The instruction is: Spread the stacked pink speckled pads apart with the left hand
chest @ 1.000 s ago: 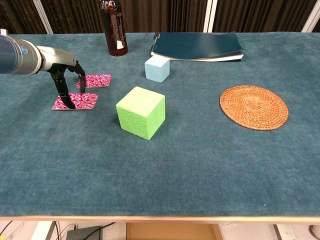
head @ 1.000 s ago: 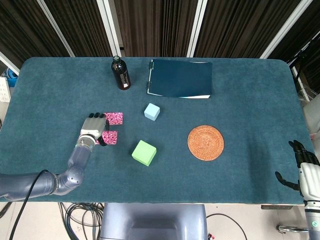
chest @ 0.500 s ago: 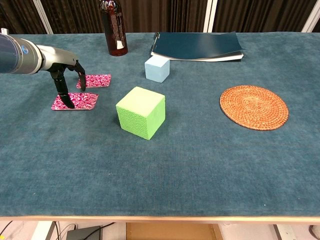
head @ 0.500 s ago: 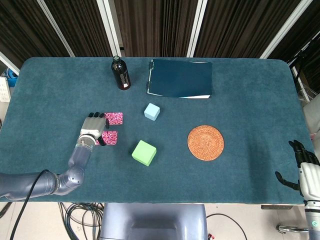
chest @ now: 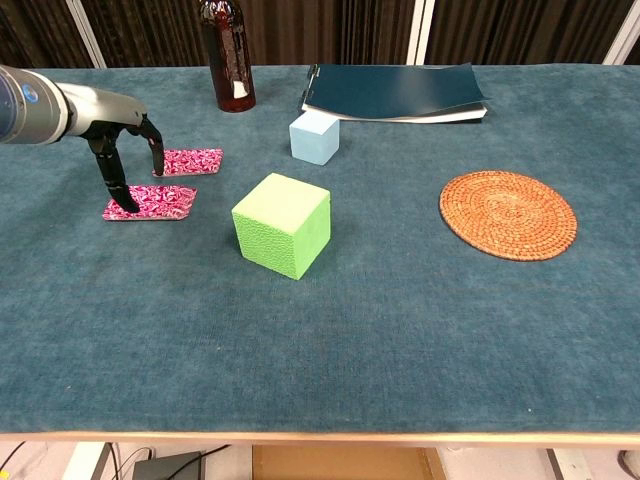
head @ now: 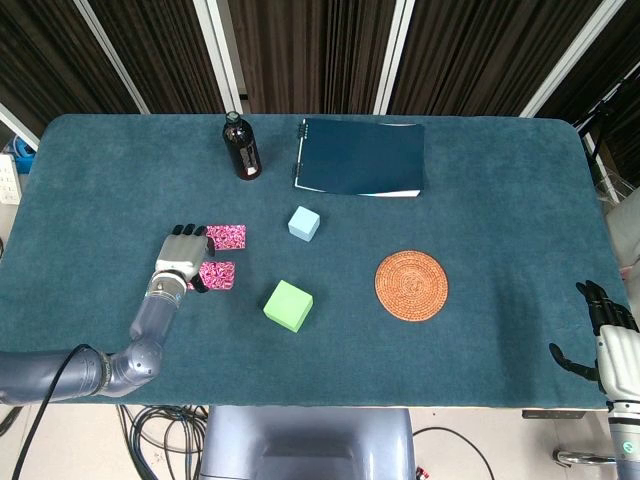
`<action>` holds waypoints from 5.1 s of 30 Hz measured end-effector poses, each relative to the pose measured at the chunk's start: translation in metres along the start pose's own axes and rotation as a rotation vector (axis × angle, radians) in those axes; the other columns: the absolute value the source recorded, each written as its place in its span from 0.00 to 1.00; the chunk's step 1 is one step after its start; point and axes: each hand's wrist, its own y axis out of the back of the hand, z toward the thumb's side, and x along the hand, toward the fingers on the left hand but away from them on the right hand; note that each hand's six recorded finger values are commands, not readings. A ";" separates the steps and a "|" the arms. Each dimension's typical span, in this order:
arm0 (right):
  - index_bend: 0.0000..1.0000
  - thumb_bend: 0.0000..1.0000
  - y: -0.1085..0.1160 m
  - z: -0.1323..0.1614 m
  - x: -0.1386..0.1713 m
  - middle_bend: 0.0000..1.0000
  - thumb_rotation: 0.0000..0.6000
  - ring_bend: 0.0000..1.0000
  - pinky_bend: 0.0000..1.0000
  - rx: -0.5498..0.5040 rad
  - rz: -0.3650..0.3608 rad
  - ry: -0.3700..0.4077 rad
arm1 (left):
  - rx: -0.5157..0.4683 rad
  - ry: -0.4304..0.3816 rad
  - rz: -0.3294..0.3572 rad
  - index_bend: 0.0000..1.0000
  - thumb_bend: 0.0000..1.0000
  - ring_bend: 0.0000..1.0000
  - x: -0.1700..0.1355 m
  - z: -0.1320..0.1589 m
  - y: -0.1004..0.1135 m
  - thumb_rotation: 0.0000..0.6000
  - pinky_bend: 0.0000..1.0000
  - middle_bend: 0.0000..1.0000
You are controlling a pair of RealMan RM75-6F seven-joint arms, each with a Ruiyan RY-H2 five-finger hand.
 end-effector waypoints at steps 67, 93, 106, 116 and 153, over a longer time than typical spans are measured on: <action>0.08 0.25 0.000 -0.002 0.000 0.05 1.00 0.13 0.15 -0.023 0.008 -0.017 | 0.006 0.007 0.023 0.49 0.19 0.04 0.011 0.001 -0.014 1.00 0.00 0.16; 0.08 0.25 0.001 -0.002 -0.001 0.05 1.00 0.13 0.15 -0.031 0.007 -0.020 | 0.001 0.006 0.027 0.52 0.21 0.04 0.007 0.003 -0.008 1.00 0.00 0.17; 0.08 0.25 0.000 -0.002 0.000 0.05 1.00 0.13 0.15 -0.033 0.011 -0.022 | 0.028 0.058 0.060 0.53 0.21 0.04 0.010 -0.034 0.007 1.00 0.00 0.17; 0.08 0.25 0.000 -0.002 0.000 0.05 1.00 0.13 0.15 -0.034 0.012 -0.027 | 0.019 0.046 0.086 0.53 0.21 0.04 0.022 -0.059 0.014 1.00 0.00 0.17; 0.08 0.25 -0.001 -0.003 -0.001 0.05 1.00 0.13 0.15 -0.037 0.019 -0.035 | 0.038 0.038 0.045 0.33 0.09 0.02 0.051 -0.079 0.007 1.00 0.00 0.13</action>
